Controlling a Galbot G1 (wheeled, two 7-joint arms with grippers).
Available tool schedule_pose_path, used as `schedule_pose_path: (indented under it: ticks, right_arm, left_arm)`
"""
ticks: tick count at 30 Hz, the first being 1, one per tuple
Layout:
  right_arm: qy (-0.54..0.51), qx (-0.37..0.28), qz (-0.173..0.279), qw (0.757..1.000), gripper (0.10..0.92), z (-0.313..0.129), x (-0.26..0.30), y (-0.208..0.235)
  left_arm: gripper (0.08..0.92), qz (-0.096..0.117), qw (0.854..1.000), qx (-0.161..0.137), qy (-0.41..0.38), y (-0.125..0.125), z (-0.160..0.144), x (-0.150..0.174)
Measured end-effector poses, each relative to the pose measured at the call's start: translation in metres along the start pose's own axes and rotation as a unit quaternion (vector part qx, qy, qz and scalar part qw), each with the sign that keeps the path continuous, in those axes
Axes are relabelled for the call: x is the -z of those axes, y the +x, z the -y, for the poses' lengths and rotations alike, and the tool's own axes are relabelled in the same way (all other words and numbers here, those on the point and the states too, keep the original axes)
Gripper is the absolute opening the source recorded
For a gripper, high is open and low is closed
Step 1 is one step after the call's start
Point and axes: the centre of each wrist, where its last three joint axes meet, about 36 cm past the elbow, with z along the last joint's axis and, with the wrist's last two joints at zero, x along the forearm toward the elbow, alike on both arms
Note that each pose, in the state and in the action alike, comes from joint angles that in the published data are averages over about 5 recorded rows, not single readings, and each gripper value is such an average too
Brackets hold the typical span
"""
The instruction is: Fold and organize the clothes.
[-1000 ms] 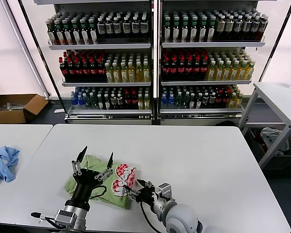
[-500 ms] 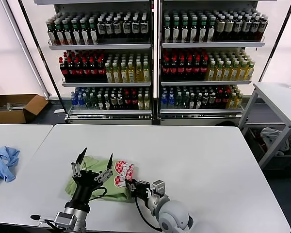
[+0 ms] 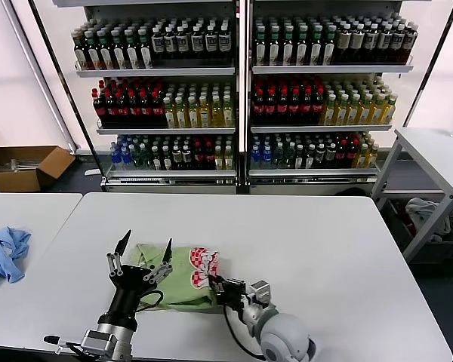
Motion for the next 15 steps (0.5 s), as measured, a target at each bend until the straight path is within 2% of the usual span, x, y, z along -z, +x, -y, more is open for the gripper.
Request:
schedule_pose_path:
  ticks: [8,11,15]
  right_arm:
    - [0.011,-0.05,0.024,0.998,0.12,0.047,0.004,0.052]
    - [0.018,-0.071,0.031,0.997,0.162,0.06,0.005,0.068]
    - [0.03,-0.098,0.039,0.994,0.277,0.068,0.006,0.086]
  left_arm:
    - [0.823,-0.008,1.0,-0.004,0.006,0.0,0.002,0.0]
    - [0.823,-0.014,1.0,-0.006,0.008,0.0,0.003,-0.001]
    - [0.823,-0.021,1.0,-0.009,0.006,0.002,0.004,0.0]
